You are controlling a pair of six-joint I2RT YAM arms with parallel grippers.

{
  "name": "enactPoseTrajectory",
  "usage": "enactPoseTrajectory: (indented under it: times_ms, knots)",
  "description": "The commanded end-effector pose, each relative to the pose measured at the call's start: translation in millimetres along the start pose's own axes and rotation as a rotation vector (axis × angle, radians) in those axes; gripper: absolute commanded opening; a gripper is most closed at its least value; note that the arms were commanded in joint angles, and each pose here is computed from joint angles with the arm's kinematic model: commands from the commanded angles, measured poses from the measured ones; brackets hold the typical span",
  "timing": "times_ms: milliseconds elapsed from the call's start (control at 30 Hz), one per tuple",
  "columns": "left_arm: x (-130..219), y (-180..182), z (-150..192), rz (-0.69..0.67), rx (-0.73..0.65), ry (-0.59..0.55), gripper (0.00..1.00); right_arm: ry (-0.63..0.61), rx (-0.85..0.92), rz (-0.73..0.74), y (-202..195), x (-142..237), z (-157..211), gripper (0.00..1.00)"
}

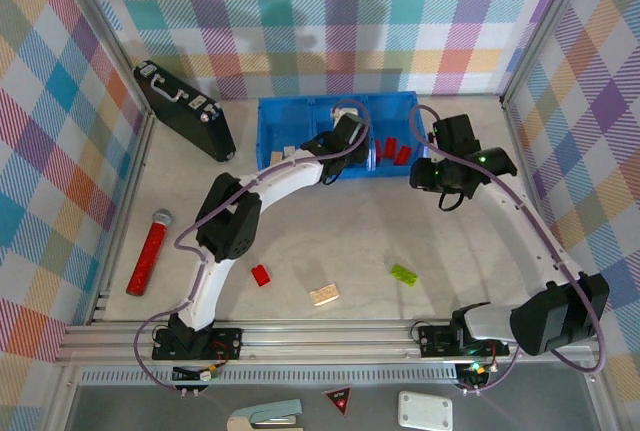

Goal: Sort the legos into containers by color
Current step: Place the lego in the container.

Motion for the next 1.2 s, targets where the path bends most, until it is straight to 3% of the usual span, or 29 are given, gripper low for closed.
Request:
enactPoseTrajectory:
  times_ms: [0,667,1167]
  knots:
    - [-15,14,-19,-0.059,0.025,-0.083,0.62,0.006,-0.008,0.017,-5,4,6,0.44]
    - [-87,29,-11,-0.137,0.062,-0.082,0.65,0.036,-0.017,0.005,-5,-2,13,0.44]
    - [-59,31,-30,-0.098,0.067,-0.093,0.73,0.028,-0.018,0.007,-7,3,14,0.44]
Point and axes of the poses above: each hand's point on the last joint's axis, 136 mm out from that joint toward the fingers, its own x axis back along the fingers, its own y axis along the line the jaws close on, z = x × y, the point moved 7 cm from there along x, back along the fingers, and after that the axes turned 15 degrees about -x, right-handed, at the moved point
